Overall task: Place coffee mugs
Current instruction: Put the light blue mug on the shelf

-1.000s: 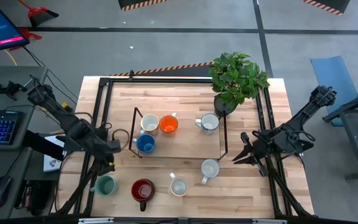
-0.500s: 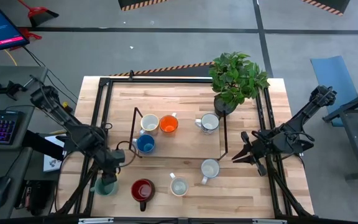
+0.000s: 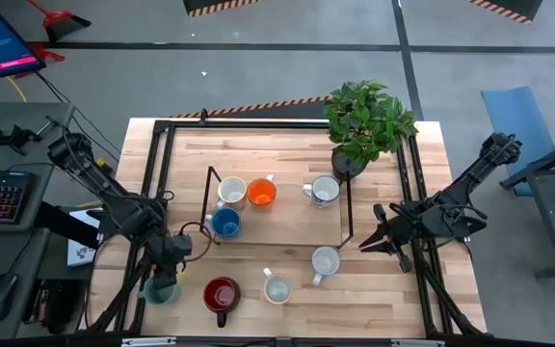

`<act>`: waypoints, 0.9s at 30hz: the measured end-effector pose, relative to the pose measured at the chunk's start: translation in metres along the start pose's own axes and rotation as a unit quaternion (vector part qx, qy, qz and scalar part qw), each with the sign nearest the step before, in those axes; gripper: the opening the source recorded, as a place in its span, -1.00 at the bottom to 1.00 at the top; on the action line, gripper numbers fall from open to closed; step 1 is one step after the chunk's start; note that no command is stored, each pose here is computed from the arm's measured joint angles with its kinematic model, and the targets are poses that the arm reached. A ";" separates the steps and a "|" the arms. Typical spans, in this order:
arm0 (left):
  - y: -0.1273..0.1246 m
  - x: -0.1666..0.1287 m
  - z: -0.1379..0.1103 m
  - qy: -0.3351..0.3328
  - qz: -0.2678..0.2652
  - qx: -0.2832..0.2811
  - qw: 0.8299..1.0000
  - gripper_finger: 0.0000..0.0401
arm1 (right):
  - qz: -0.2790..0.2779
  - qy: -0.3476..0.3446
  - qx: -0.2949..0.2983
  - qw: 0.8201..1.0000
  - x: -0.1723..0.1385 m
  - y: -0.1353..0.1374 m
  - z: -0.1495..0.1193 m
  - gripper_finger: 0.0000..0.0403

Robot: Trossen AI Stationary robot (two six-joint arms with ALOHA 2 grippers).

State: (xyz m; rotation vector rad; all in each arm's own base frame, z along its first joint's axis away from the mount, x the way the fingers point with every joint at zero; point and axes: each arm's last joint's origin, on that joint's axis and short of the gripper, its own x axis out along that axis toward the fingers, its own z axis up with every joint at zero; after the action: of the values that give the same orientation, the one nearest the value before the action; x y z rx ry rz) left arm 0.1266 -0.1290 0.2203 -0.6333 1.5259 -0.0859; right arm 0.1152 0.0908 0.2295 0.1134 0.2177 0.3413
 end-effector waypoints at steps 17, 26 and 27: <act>-0.001 -0.001 -0.003 0.017 -0.013 0.124 0.992 -0.43 | -0.021 -0.005 0.023 1.000 0.000 -0.001 0.000 -0.85; -0.001 0.000 -0.001 -0.010 0.004 0.161 0.987 -0.43 | -0.022 -0.006 0.036 0.999 0.000 -0.001 0.000 -0.85; -0.001 0.000 -0.002 -0.009 0.004 0.164 0.986 -0.43 | -0.022 -0.006 0.036 0.999 0.000 -0.001 0.000 -0.85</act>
State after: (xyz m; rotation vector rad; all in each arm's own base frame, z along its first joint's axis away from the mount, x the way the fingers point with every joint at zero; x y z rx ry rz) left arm 0.1250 -0.1303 0.2208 -0.3636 1.4560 -0.3183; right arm 0.1156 0.0896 0.2296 0.1805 0.2209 0.2899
